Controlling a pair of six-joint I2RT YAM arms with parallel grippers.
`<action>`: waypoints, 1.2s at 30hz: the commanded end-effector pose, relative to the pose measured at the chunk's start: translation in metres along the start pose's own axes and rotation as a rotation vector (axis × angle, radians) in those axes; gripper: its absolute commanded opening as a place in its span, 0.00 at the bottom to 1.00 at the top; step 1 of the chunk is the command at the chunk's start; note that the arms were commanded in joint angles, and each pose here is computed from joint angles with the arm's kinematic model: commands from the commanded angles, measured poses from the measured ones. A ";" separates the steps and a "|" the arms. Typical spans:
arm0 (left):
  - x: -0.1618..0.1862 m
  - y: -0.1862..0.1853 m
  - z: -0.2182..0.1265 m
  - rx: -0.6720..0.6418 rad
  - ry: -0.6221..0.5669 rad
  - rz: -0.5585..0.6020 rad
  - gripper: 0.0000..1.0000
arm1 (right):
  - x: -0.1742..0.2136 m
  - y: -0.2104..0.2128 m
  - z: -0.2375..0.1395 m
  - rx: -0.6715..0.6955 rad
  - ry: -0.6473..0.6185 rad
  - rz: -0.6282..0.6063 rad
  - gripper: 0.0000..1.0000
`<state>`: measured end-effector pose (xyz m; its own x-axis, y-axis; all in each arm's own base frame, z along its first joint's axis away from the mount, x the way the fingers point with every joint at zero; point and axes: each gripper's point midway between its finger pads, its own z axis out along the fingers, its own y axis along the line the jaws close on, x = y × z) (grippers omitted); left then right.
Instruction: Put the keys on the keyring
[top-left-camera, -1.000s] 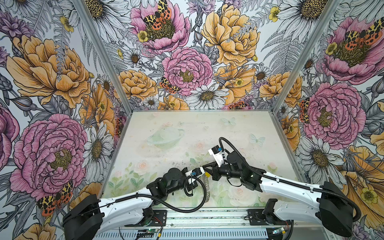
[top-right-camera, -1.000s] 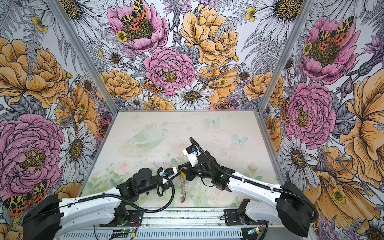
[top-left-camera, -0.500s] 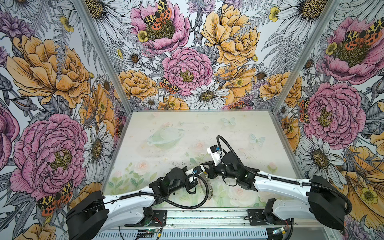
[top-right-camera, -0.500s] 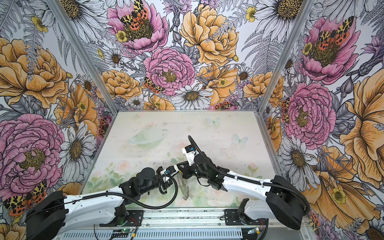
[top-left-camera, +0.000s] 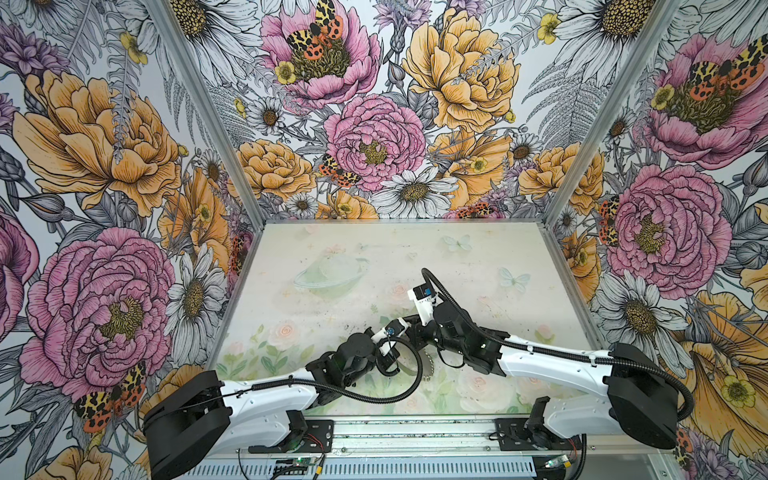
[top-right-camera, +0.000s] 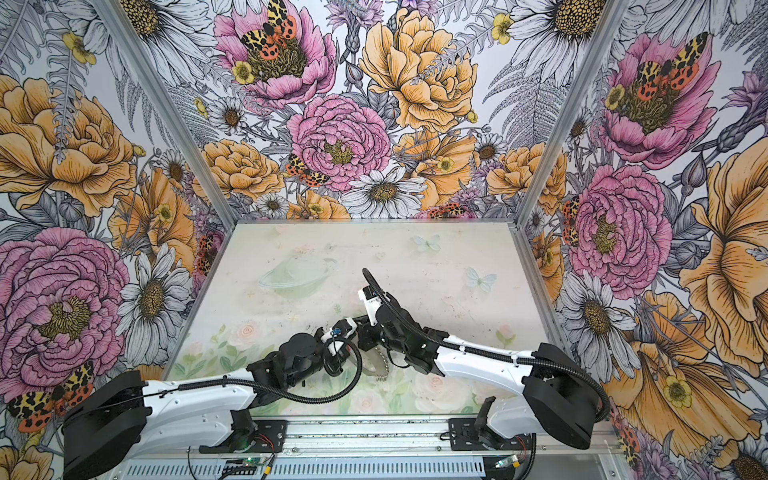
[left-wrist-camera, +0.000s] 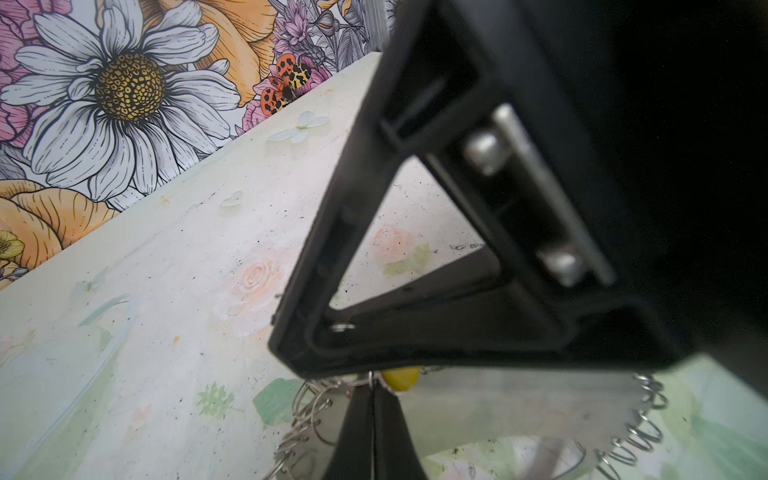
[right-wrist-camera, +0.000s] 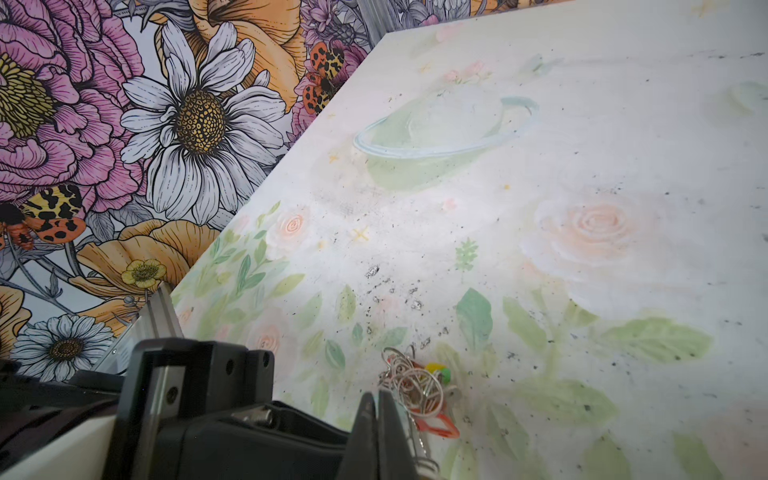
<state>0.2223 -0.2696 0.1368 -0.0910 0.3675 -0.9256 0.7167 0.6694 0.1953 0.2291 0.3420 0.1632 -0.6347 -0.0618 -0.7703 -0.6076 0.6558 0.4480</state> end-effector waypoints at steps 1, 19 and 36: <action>-0.052 0.037 0.002 -0.178 -0.140 -0.095 0.00 | 0.019 0.042 -0.002 -0.156 0.098 -0.028 0.00; -0.063 0.052 -0.002 -0.179 -0.241 -0.188 0.00 | 0.018 0.061 0.000 -0.229 0.131 -0.050 0.06; -0.065 0.017 -0.026 0.061 -0.354 -0.092 0.00 | -0.012 0.042 -0.036 -0.121 0.052 -0.121 0.27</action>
<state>0.2321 -0.2583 0.1671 -0.0438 0.1729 -0.9840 0.7119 0.6964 0.0907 0.1941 0.3568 0.2045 -0.5951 -0.1427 -0.7909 -0.7241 0.5221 0.4507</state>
